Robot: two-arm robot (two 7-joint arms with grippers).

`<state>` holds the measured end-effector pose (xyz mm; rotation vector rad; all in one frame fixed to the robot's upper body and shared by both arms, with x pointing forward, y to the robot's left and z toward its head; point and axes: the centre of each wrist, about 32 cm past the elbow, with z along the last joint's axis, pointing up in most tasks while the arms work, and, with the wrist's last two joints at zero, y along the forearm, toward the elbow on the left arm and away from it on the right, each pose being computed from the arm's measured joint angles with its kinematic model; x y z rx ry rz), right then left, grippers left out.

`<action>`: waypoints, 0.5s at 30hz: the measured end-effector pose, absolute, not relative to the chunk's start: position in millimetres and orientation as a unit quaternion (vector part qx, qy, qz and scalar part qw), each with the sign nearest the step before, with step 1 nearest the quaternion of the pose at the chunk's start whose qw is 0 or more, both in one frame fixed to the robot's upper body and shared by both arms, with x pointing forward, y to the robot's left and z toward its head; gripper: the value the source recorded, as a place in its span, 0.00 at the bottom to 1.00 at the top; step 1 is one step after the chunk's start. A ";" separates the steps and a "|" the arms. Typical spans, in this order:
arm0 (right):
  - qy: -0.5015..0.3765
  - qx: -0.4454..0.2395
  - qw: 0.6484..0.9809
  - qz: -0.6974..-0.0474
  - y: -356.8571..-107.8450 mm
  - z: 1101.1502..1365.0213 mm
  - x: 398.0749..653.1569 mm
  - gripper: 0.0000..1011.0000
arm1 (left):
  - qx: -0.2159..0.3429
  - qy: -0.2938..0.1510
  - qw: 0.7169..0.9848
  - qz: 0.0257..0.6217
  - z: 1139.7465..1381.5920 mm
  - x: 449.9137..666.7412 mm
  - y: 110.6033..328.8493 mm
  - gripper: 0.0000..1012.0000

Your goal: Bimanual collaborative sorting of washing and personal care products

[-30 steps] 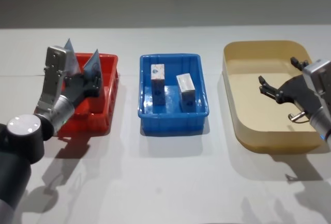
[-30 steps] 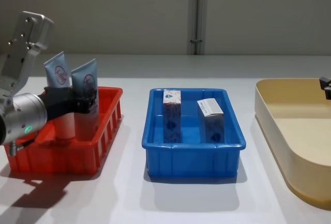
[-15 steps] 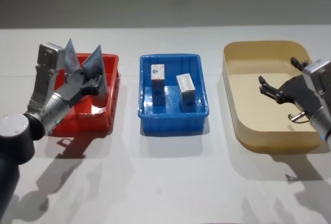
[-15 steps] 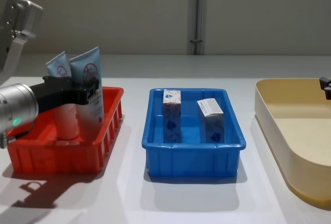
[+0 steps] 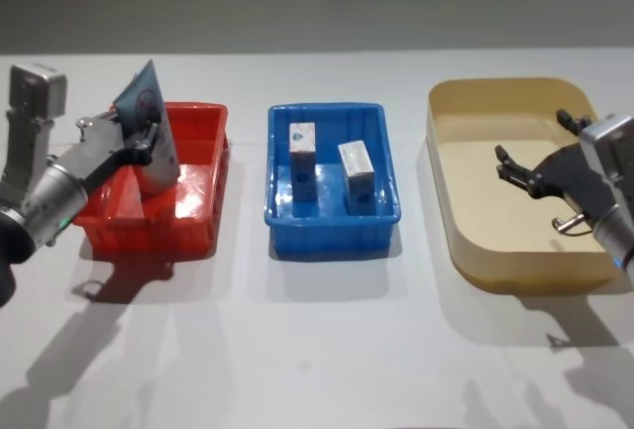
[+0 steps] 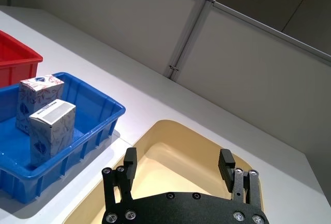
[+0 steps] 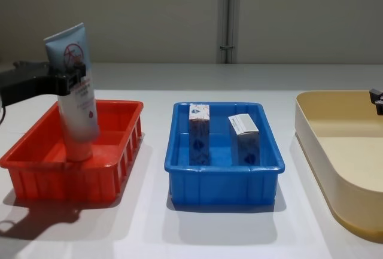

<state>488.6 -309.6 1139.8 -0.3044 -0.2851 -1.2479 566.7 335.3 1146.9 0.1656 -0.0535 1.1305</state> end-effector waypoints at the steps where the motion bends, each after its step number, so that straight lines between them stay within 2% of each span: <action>1: -0.132 -0.141 0.791 -0.580 -309.7 1139.8 488.6 0.99 | 0.077 -0.026 0.841 0.535 1148.6 565.6 336.9 0.22; 7: -0.132 -0.141 0.791 -0.580 -309.7 1139.8 488.6 0.99 | 0.067 -0.036 0.848 0.524 1161.4 554.0 351.6 0.22; 15: -0.133 -0.141 0.791 -0.580 -309.7 1139.8 488.6 0.99 | 0.057 -0.031 0.853 0.517 1166.3 542.1 367.3 0.22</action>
